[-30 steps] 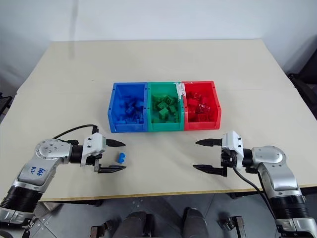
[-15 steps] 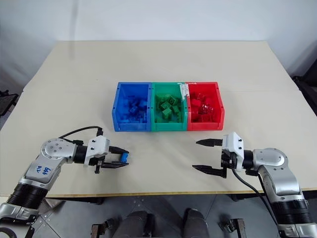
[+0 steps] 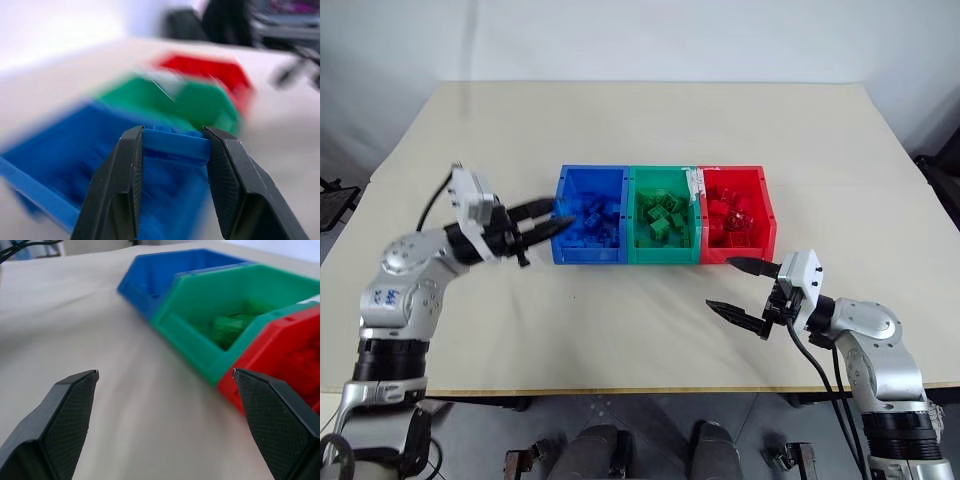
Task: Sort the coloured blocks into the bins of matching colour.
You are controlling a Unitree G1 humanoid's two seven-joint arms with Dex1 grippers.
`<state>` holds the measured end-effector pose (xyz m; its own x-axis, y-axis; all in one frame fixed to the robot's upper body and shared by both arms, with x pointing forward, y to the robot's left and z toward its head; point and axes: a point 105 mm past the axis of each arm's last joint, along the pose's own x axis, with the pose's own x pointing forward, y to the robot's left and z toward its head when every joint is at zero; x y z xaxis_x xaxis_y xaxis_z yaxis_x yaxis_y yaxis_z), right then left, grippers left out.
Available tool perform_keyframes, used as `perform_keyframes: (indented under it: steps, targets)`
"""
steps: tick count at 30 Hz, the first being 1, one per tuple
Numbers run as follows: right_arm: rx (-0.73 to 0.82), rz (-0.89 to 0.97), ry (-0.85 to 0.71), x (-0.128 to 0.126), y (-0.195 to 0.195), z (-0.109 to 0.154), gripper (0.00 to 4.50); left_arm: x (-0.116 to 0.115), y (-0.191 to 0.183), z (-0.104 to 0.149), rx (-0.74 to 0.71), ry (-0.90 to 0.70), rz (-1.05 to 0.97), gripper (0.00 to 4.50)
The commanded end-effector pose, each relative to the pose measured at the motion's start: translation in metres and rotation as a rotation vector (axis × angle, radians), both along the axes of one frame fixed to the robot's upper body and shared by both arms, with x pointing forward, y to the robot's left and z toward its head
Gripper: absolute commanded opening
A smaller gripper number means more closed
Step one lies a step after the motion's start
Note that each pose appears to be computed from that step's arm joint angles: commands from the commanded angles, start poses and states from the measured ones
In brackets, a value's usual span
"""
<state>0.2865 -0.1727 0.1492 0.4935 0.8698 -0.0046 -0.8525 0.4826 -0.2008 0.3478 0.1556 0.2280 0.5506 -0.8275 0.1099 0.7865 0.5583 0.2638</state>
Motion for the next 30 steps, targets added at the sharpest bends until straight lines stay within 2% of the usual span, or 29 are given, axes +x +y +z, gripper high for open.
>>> perform_keyframes:
  steps: [1, 4, 6, 9, 13, 14, 18, 20, 27, 30]
  targets:
    - [0.026, -0.023, -0.068, 0.0, 0.0, 0.018, 4.5, 0.013, -0.004, -0.008, 0.056, 0.009, 0.042, 1.44]
    - [0.026, -0.027, -0.073, 0.001, 0.003, 0.02, 4.5, 0.028, -0.007, -0.014, 0.06, 0.041, 0.079, 1.44]
    - [0.024, -0.029, -0.077, 0.001, 0.004, 0.021, 4.5, 0.039, -0.005, -0.018, 0.059, 0.045, 0.13, 2.18]
    - [0.023, -0.029, -0.082, 0.0, 0.005, 0.023, 4.5, 0.046, 0.002, -0.019, 0.065, 0.029, 0.196, 3.0]
    - [0.028, -0.031, -0.087, 0.001, 0.006, 0.024, 4.5, 0.029, 0.008, -0.014, 0.055, -0.03, 0.141, 4.29]
    - [0.027, -0.027, -0.086, 0.001, 0.007, 0.024, 4.5, 0.022, 0.01, -0.013, 0.05, -0.046, 0.12, 4.45]
    - [0.009, -0.007, -0.083, 0.001, 0.009, 0.022, 4.5, -0.002, 0.025, -0.013, 0.061, -0.076, 0.105, 4.45]
    - [-0.026, 0.016, -0.081, 0.0, 0.009, 0.018, 4.5, -0.017, 0.038, -0.02, 0.113, -0.08, 0.116, 4.45]
    - [-0.168, 0.093, -0.059, 0.003, -0.004, 0.002, 4.5, -0.067, 0.09, -0.061, 0.31, 0.042, 0.226, 4.45]
    - [-0.155, 0.096, -0.059, 0.006, -0.006, 0.002, 4.5, -0.076, 0.101, -0.077, 0.302, 0.093, 0.271, 4.45]
